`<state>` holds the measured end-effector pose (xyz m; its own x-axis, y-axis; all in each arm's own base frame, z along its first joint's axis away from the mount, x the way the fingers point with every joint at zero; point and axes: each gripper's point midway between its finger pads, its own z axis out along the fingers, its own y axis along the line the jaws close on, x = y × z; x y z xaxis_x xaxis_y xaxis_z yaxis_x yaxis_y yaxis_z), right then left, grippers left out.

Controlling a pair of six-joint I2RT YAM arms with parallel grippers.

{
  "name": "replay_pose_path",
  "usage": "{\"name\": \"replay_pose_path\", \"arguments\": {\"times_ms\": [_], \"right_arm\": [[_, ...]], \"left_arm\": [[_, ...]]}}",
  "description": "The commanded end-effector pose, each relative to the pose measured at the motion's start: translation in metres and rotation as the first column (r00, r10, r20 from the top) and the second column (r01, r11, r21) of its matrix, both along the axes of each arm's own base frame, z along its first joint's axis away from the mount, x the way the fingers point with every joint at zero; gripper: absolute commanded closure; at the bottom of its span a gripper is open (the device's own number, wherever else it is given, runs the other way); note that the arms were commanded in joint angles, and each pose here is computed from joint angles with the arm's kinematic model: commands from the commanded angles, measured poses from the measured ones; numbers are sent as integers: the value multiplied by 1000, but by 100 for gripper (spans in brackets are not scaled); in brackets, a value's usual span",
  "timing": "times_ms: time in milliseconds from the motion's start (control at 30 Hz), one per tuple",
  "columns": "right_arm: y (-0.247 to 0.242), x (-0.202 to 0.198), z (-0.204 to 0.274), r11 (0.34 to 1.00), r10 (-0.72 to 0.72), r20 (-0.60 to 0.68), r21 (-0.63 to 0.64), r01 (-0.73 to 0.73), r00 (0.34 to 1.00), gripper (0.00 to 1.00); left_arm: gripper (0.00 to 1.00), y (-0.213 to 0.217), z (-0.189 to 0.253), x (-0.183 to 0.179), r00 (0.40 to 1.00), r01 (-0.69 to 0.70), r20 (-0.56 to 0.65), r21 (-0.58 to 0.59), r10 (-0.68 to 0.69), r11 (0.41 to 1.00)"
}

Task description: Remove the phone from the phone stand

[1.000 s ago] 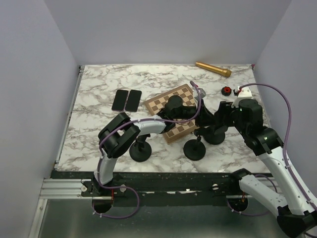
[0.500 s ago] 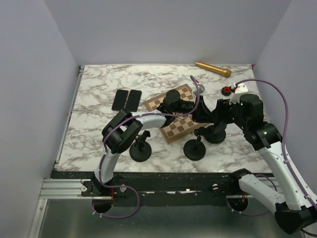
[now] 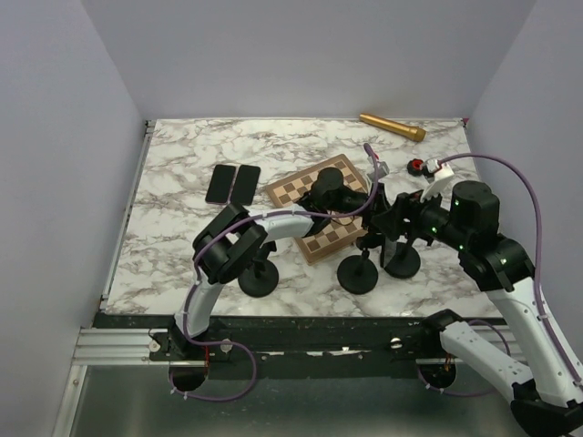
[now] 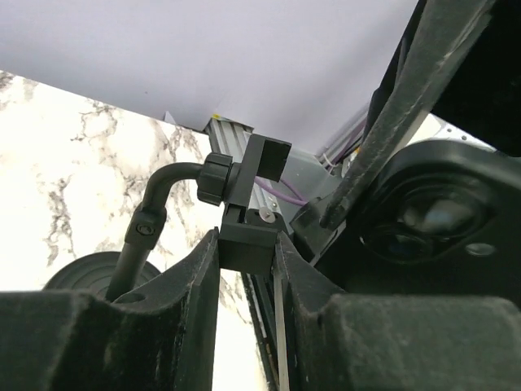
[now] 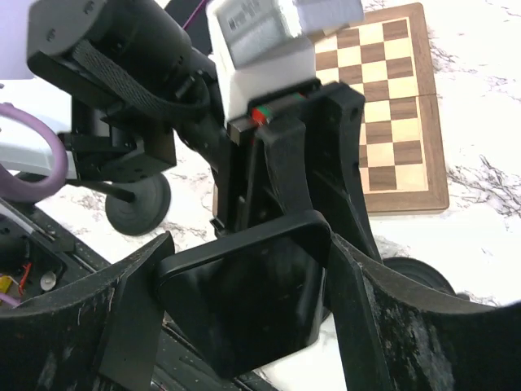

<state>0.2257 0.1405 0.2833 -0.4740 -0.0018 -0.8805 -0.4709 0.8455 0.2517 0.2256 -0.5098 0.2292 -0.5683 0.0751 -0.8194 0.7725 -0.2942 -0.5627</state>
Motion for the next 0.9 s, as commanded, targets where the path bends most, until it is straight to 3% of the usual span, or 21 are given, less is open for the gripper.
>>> {"name": "replay_pose_path", "arguments": {"times_ms": [0, 233, 633, 733, 867], "right_arm": [[13, -5, 23, 995, 52, 60, 84, -57, 997, 99], [1, -7, 39, 995, -22, 82, 100, 14, 996, 99], [-16, -19, 97, 976, -131, 142, 193, 102, 981, 99], [-27, -12, 111, 951, -231, 150, 242, 190, 961, 99], [-44, 4, 118, 899, -376, 135, 291, 326, 917, 99]], "left_arm": [[79, -6, -3, -7, 999, -43, -31, 56, 45, 998], [53, 2, 12, -7, 996, -92, -10, 55, 93, 994], [30, 25, 70, 12, 969, -247, 24, 46, 246, 968], [27, 46, 88, 28, 936, -352, 11, 75, 352, 933], [25, 92, 102, 49, 848, -527, 7, 119, 530, 842]]}}
